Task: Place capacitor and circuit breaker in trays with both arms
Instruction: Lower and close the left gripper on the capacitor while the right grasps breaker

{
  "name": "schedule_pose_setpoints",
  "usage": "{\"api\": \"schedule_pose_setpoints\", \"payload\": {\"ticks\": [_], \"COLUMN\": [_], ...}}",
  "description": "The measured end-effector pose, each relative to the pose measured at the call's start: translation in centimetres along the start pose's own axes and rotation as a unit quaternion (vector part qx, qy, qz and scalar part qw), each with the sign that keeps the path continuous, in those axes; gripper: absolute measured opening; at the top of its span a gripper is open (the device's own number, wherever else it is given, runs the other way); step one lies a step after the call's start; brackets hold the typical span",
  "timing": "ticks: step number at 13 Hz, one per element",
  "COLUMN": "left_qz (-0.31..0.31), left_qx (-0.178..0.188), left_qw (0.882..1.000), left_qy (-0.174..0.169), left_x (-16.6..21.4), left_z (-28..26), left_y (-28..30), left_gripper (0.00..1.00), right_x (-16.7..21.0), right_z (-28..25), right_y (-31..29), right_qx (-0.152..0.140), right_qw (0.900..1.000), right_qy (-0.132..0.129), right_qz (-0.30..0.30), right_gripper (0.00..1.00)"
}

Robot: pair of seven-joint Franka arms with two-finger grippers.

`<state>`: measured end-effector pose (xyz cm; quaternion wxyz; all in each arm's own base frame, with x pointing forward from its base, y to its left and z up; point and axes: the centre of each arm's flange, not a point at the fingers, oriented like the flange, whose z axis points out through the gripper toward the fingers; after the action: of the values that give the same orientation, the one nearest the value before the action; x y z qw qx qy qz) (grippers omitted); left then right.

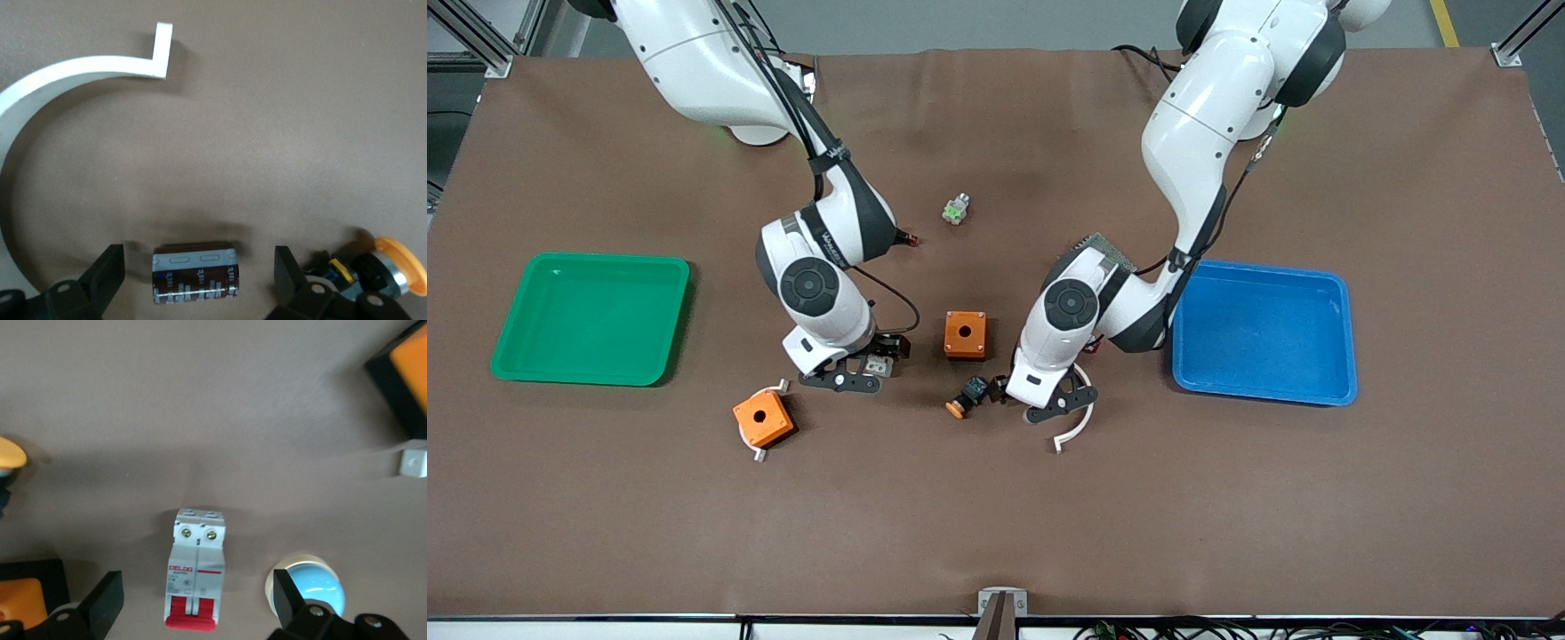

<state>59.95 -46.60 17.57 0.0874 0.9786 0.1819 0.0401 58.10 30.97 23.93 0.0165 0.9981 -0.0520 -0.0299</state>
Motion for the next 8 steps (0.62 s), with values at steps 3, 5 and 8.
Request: {"api": "schedule_pose_setpoints", "payload": {"ticks": [3, 5, 8], "left_qz": [0.015, 0.016, 0.017], "left_qx": [0.006, 0.006, 0.004], "left_qw": [1.000, 1.000, 1.000], "left_qy": [0.007, 0.009, 0.012], "left_x": [-0.7, -0.5, -0.1], "left_z": [0.3, 0.2, -0.1], "left_y": [0.3, 0.3, 0.3], "left_gripper": [0.84, 0.65, 0.53], "right_x": [-0.4, -0.3, 0.0], "right_z": [2.1, 2.9, 2.8], "right_y": [-0.3, -0.2, 0.2], "right_qx": [-0.008, -0.011, -0.012], "right_qw": [1.000, 1.000, 1.000], "right_qy": [-0.010, -0.013, -0.012], "right_qz": [-0.003, -0.002, 0.002], "right_gripper": [0.81, 0.73, 0.40]}}
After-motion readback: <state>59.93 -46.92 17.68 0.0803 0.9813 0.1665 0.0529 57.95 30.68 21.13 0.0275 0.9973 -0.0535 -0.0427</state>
